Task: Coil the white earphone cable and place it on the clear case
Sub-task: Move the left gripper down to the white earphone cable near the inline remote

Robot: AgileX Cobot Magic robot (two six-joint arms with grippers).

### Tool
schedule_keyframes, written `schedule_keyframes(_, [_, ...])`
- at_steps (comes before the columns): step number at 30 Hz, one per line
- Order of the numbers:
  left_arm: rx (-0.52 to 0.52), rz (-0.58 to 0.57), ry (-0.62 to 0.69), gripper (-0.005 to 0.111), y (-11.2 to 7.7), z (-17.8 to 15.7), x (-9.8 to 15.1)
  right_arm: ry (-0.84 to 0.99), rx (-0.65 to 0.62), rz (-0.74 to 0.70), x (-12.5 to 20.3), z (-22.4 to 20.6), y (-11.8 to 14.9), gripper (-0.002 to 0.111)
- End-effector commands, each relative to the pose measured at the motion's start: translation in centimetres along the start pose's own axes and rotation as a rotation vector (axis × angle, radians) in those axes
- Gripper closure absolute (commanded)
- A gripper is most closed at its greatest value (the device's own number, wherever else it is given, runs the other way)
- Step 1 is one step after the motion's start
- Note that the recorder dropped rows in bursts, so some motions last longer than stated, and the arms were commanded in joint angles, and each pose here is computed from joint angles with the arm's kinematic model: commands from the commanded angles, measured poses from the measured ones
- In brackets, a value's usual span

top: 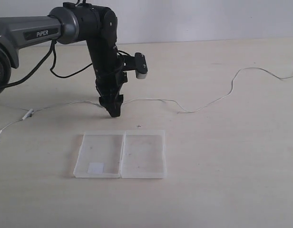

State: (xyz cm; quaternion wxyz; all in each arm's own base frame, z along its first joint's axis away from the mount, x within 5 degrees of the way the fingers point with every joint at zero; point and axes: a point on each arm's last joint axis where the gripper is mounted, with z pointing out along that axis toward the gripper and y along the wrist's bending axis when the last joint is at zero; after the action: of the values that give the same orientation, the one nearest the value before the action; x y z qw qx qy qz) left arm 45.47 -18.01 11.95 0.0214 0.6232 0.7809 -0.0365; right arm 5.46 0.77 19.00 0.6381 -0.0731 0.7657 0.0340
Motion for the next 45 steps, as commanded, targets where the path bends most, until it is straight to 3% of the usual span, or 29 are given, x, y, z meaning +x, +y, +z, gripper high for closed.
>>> schedule_keyframes(1, [0.015,-0.019,-0.022,0.044,-0.1,-0.1,-0.1,-0.009,0.0,-0.008,0.1,0.0,0.0,0.108])
schedule_keyframes(7, [0.027,-0.022,-0.042,0.045,-0.2,-0.1,-0.2,-0.009,0.0,-0.008,0.1,0.0,0.0,0.108])
schedule_keyframes(13, [0.027,-0.019,-0.039,0.061,-0.2,0.0,-0.2,-0.009,0.0,-0.008,0.1,0.0,0.0,0.108])
schedule_keyframes(33, [0.019,0.002,0.046,0.062,0.2,1.8,0.5,-0.009,0.0,-0.008,0.1,0.0,0.0,0.108])
schedule_keyframes(36, [0.019,0.002,0.046,0.073,0.2,1.8,0.5,-0.009,0.0,-0.008,0.1,0.0,0.0,0.108])
schedule_keyframes(41, [0.019,0.002,0.046,0.106,0.2,1.8,0.5,-0.009,0.0,-0.008,0.1,0.0,0.0,0.108])
schedule_keyframes(45, [0.019,-0.005,0.046,0.107,0.2,1.8,0.5,-0.009,0.0,-0.008,0.1,0.0,0.0,0.108])
